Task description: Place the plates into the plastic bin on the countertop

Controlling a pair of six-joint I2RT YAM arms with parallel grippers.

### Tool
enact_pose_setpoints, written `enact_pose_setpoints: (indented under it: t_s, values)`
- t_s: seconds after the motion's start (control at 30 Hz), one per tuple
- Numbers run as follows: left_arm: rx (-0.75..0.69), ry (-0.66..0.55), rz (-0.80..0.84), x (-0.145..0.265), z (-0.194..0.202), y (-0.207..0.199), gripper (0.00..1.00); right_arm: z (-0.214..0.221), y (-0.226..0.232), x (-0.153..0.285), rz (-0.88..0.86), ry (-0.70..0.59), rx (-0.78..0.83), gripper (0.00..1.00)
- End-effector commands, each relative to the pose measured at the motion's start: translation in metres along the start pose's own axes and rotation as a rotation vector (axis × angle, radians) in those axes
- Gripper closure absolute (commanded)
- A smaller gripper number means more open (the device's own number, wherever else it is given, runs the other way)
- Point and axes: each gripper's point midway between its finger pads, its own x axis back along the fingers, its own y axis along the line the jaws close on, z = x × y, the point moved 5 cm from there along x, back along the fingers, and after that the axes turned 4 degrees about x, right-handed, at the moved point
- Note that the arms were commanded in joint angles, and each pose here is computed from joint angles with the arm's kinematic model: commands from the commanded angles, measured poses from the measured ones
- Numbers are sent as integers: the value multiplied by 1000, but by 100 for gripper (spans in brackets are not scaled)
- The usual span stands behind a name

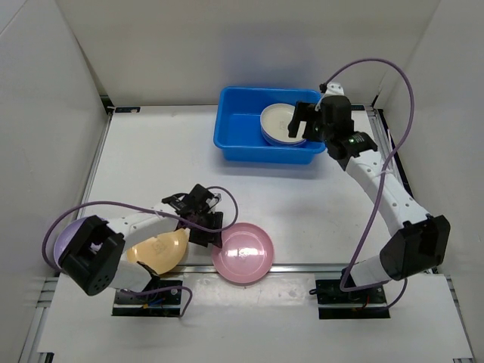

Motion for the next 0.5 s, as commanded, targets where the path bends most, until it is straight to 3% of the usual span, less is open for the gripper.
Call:
enact_pose_setpoints:
  t_s: [0.0,0.03,0.07,0.13,0.17,0.2,0.47]
  values:
    - [-41,-22,6,-7,-8,-8,41,-2,-6,20,33,-31,-54,1]
    - [-33,-12,-16,-10,-8,-5,47,-4,-7,28,42,-44,-68,1]
    - [-37,-28,-20,-9,-14,-8,60,2,-14,29,67,-35,-69,1]
    - [-46,-57,-35,-7,-22,-10,70,9,-18,37,97,-22,-71,1]
    - [-52,-73,-31,-5,-25,-12,84,9,-20,43,110,-31,-77,1]
    - [-61,-105,-26,0,-34,-17,90,15,-24,45,133,-17,-89,1]
    - [-142,-270,-4,45,-67,-40,90,28,-56,75,335,-71,-151,1]
